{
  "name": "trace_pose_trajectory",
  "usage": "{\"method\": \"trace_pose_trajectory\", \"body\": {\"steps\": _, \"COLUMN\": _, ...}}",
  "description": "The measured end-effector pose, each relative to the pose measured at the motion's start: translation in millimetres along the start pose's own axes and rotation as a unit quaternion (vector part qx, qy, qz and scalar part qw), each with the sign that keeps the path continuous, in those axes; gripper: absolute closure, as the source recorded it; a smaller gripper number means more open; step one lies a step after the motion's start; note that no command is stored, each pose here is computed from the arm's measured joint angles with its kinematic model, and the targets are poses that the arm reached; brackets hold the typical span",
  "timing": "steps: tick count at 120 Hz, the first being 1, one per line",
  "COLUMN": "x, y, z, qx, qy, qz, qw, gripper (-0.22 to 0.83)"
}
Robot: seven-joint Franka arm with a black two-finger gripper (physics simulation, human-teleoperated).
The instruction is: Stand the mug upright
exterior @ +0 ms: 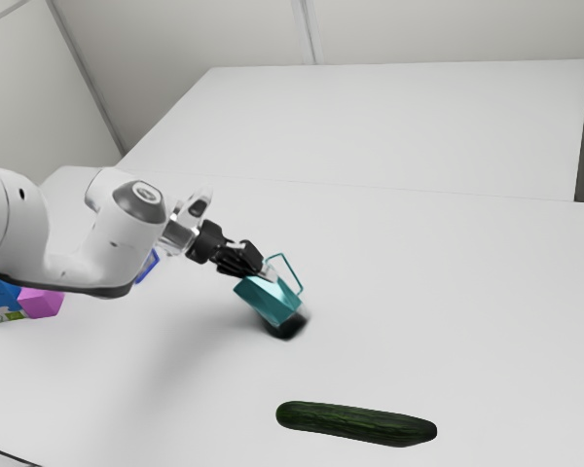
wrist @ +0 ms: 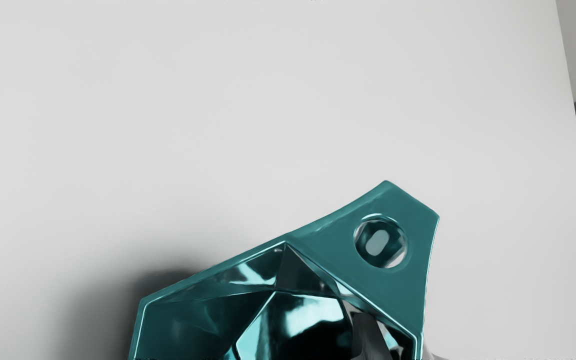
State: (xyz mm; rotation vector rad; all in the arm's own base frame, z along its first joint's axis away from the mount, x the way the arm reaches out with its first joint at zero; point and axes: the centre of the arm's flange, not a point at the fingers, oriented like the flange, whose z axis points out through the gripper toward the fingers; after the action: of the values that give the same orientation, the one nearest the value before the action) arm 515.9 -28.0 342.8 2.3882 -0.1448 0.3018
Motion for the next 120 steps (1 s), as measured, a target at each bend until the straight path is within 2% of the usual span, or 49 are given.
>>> {"method": "trace_pose_trajectory", "body": {"steps": 25, "x": 8, "y": 21, "z": -21, "qx": 0.067, "qy": -0.04, "qz": 0.072, "qw": 0.994, "gripper": 0.79}}
{"method": "trace_pose_trajectory", "body": {"steps": 58, "x": 16, "y": 35, "z": -48, "qx": 0.172, "qy": -0.091, "qz": 0.133, "qw": 0.972, "gripper": 0.79}}
{"method": "trace_pose_trajectory", "body": {"steps": 97, "x": 14, "y": 38, "z": -39, "qx": 0.263, "qy": -0.147, "qz": 0.161, "qw": 0.94, "gripper": 0.79}}
{"method": "trace_pose_trajectory", "body": {"steps": 120, "x": 9, "y": 32, "z": -32, "qx": 0.294, "qy": -0.146, "qz": 0.161, "qw": 0.931, "gripper": 0.79}}
